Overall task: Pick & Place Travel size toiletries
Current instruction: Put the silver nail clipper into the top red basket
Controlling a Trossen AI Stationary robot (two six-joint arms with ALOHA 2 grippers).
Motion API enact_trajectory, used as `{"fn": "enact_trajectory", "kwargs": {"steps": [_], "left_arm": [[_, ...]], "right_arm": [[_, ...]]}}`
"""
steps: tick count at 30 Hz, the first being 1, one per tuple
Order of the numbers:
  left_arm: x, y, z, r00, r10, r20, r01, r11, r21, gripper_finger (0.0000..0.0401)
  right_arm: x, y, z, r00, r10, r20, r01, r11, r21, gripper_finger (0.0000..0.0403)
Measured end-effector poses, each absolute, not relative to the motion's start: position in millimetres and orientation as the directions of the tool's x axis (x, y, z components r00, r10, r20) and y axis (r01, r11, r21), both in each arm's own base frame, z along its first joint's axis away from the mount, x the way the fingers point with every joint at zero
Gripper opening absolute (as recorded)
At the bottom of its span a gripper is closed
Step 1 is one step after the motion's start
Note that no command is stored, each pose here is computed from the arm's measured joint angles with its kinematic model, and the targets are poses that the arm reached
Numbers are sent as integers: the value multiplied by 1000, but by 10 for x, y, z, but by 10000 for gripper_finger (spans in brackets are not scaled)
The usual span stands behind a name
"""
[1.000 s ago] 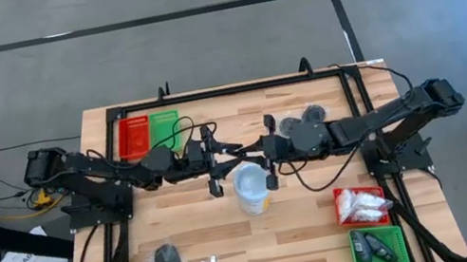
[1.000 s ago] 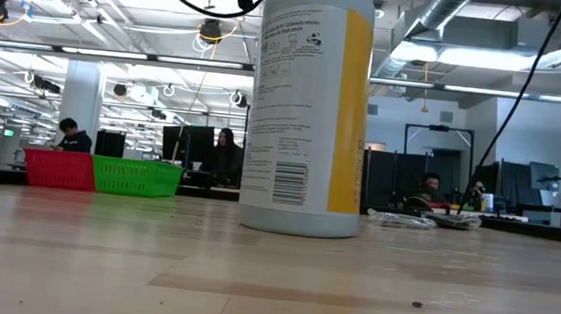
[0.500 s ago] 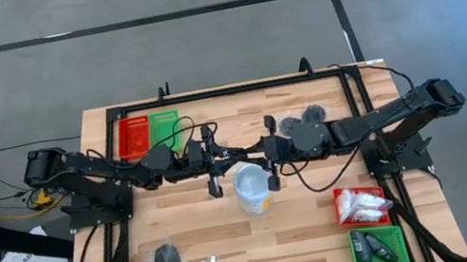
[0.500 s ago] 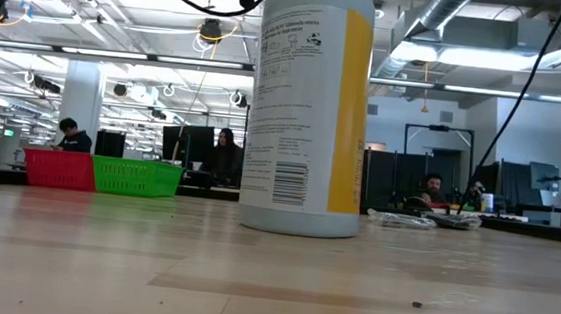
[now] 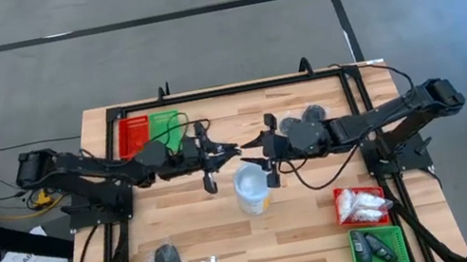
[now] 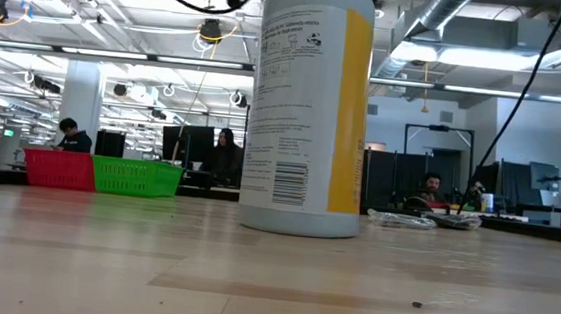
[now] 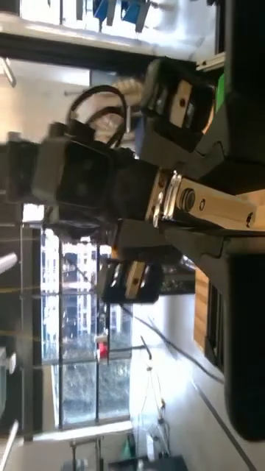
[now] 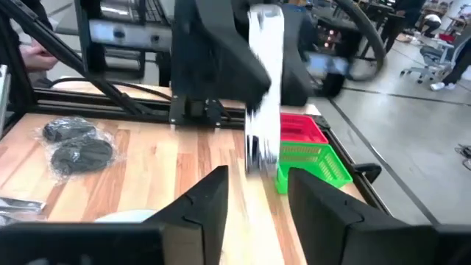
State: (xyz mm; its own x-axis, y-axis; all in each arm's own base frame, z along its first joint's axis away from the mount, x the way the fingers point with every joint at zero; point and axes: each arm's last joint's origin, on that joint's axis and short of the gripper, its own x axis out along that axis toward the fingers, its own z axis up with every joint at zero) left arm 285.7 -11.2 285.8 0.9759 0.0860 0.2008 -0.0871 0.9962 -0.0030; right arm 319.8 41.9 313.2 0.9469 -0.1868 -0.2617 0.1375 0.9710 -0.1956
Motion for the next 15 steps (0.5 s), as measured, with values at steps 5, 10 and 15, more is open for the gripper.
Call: {"fn": "enact_trajectory", "kwargs": {"steps": [5, 10, 15], "left_arm": [[2581, -49, 2877, 961, 253, 111, -254, 967, -1, 38], [2285, 29, 2875, 882, 471, 21, -471, 882, 3, 38], [2063, 123, 2858, 743, 667, -52, -667, 745, 9, 38]], "right_arm": [[3195, 396, 3115, 940, -196, -279, 143, 970, -199, 154], [3193, 397, 3108, 938, -195, -286, 140, 969, -201, 168], [3193, 397, 3107, 938, -195, -287, 140, 969, -201, 172]]}}
